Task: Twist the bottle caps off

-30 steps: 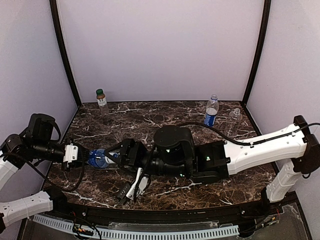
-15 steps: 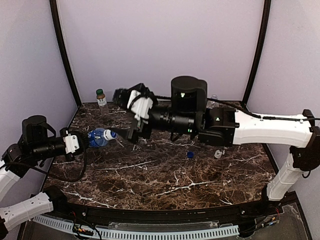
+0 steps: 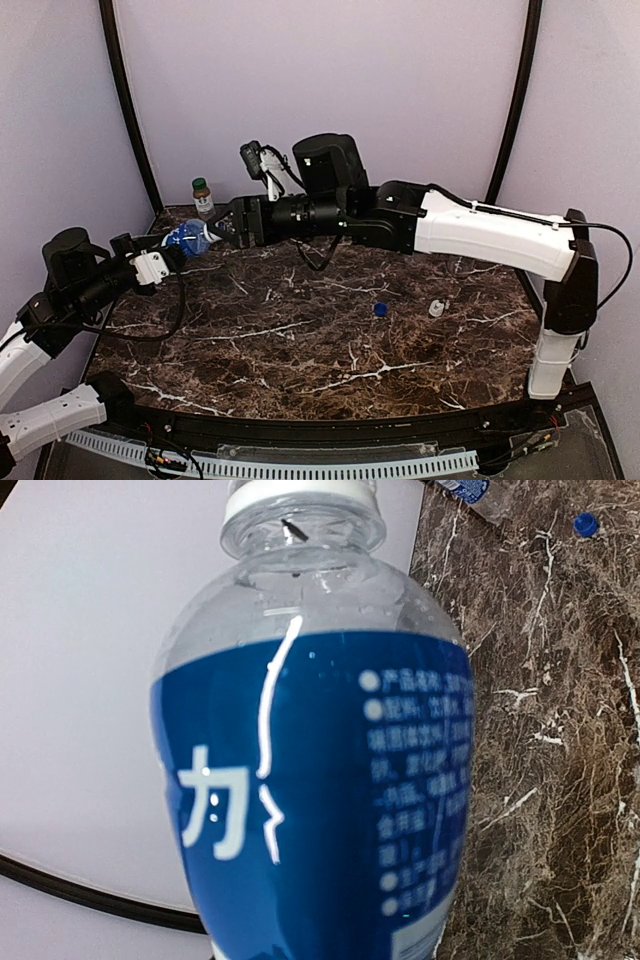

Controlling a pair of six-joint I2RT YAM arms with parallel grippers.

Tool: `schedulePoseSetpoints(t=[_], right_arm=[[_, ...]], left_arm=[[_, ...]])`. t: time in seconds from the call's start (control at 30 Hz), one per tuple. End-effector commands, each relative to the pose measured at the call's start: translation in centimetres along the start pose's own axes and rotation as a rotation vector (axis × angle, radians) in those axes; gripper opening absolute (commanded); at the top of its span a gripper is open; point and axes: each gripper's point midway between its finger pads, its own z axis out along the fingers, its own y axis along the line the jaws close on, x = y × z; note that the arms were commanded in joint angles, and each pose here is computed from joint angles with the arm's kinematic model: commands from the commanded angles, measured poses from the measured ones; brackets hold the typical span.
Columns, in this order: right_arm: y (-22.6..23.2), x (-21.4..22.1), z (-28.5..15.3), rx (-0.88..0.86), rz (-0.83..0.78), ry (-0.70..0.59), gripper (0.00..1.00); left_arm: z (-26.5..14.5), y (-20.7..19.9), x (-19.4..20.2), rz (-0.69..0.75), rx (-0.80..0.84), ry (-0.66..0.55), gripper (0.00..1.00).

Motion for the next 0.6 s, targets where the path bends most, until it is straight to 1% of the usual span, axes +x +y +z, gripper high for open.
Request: schedulePoseSetpoints(t=[0.0, 0.23, 0.4, 0.47, 0.57], right_arm=[[0.1, 0.2, -0.2, -0.01, 0.106, 0.047, 0.71], [0.1, 1.1, 1.0, -0.039, 0.108, 0.086, 0.64], [0.0, 1.3, 1.9, -0.055, 0.12, 0.102, 0.55], [-0.2, 1.5, 1.9, -0.055, 0.124, 0.106, 0.47], [-0.2, 1.7, 1.9, -0.06, 0.128, 0.114, 0.44]], left_arm=[[0.2, 0.5, 0.2, 0.029, -0.042, 0.009, 0.08], [0.3, 0.3, -0.2, 0.024, -0.024, -0.01, 0.08], [0.4, 0.3, -0.1, 0.029, -0.023, -0.007, 0.08], [0.3, 0.4, -0.2, 0.029, -0.025, -0.006, 0.09], [0.4, 0.4, -0.1, 0.029, -0.023, -0.003, 0.09]])
